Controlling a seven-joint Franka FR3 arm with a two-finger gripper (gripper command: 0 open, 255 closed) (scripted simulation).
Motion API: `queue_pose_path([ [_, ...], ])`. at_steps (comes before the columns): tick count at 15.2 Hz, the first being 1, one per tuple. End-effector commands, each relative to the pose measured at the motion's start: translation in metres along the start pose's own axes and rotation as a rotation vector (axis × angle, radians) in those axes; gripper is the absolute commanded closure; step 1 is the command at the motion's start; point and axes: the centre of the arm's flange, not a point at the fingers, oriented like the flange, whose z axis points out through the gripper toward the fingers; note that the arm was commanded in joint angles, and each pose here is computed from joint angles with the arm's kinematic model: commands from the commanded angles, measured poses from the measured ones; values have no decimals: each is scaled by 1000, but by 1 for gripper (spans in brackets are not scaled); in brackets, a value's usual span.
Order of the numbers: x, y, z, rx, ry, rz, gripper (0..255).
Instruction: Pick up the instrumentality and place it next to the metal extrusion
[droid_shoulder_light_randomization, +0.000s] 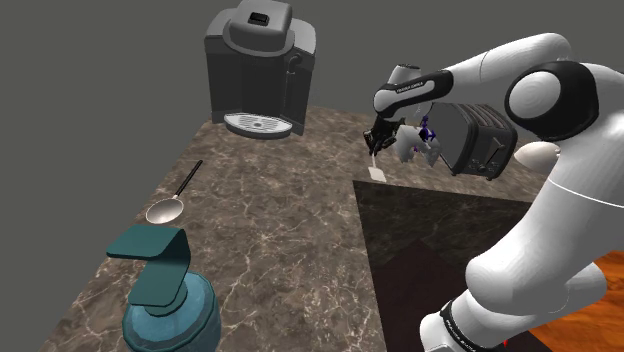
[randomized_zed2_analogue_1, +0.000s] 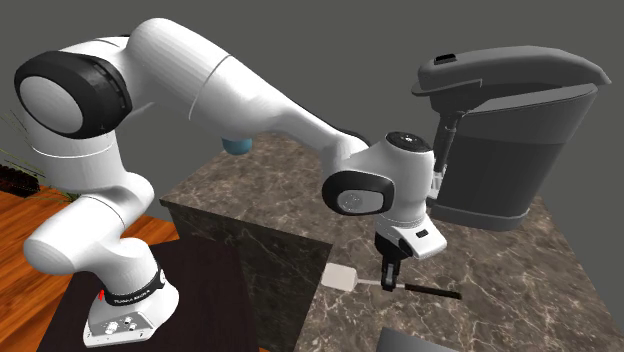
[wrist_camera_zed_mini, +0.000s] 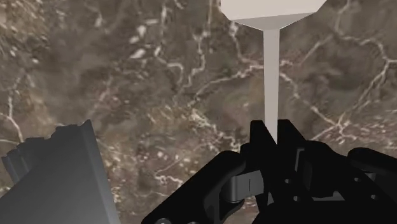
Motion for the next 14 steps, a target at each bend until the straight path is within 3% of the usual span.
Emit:
queue_pose_path([
  [1, -1, 1, 7, 0, 0, 0, 255],
  [7, -1, 1, 7, 0, 1, 0, 255],
  [8, -1, 1, 7, 0, 1, 0, 0],
  [13, -1, 1, 7, 0, 1, 0, 0],
  [14, -1, 1, -6, 0, 1, 0, 0],
])
